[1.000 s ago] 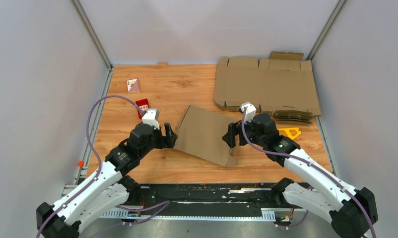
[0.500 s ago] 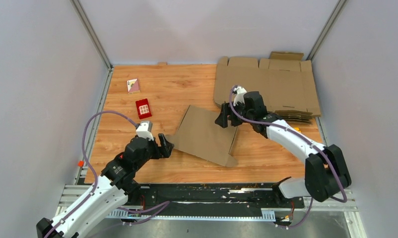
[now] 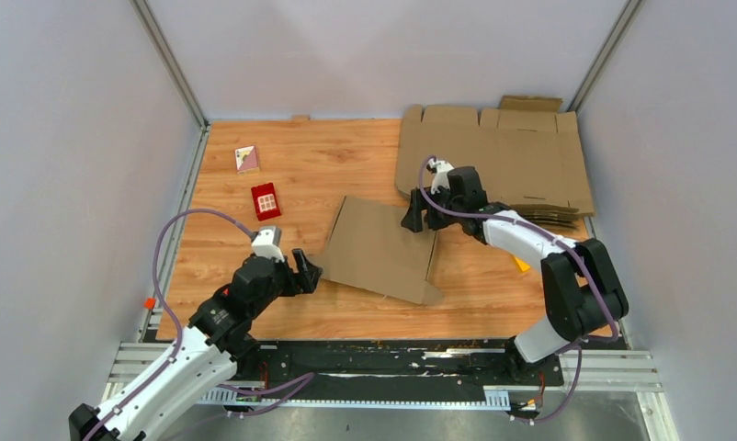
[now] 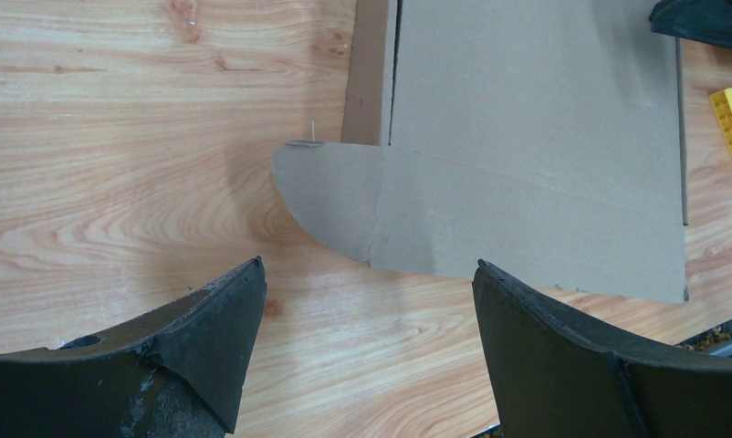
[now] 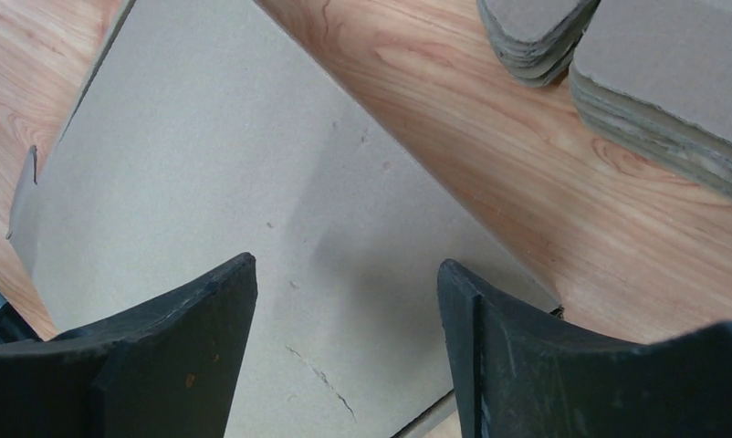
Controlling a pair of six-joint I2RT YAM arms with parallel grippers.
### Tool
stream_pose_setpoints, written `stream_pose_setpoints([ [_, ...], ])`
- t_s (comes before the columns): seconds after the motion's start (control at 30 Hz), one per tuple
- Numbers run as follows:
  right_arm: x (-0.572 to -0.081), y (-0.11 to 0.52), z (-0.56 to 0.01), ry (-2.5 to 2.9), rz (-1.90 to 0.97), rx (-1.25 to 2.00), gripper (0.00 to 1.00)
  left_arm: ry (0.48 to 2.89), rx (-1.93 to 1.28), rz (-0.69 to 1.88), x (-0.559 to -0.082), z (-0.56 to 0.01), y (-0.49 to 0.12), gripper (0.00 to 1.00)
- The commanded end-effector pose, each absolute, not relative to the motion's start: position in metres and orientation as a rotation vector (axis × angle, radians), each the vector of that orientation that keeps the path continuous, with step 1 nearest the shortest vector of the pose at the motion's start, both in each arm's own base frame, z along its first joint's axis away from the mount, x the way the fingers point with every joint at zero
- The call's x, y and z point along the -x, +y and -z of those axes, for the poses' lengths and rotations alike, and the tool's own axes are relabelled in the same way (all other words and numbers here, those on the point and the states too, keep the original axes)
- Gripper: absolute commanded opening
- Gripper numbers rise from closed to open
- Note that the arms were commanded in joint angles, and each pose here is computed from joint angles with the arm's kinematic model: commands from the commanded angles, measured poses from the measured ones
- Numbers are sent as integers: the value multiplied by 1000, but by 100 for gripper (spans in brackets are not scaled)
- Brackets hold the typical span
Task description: Fold the paper box
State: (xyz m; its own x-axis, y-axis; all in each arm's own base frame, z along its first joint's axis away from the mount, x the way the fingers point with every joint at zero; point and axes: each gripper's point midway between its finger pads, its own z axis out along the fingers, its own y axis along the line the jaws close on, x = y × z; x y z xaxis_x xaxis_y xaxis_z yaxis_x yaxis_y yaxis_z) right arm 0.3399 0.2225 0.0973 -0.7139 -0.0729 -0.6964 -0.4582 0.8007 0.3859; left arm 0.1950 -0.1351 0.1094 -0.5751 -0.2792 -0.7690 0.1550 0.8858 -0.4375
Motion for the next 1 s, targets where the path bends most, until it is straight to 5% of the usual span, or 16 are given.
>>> stream_pose_setpoints([
  [0.0, -326, 231, -83, 2357, -823, 415, 69, 2068, 110, 608, -201, -119, -140, 90],
  [0.4, -276, 216, -111, 2302, -878, 395, 62, 2062, 83, 626, -204, -122, -146, 90],
  [0.97, -326, 216, -116, 2271, -728, 392, 63, 2076, 69, 669, -200, -129, -152, 90],
])
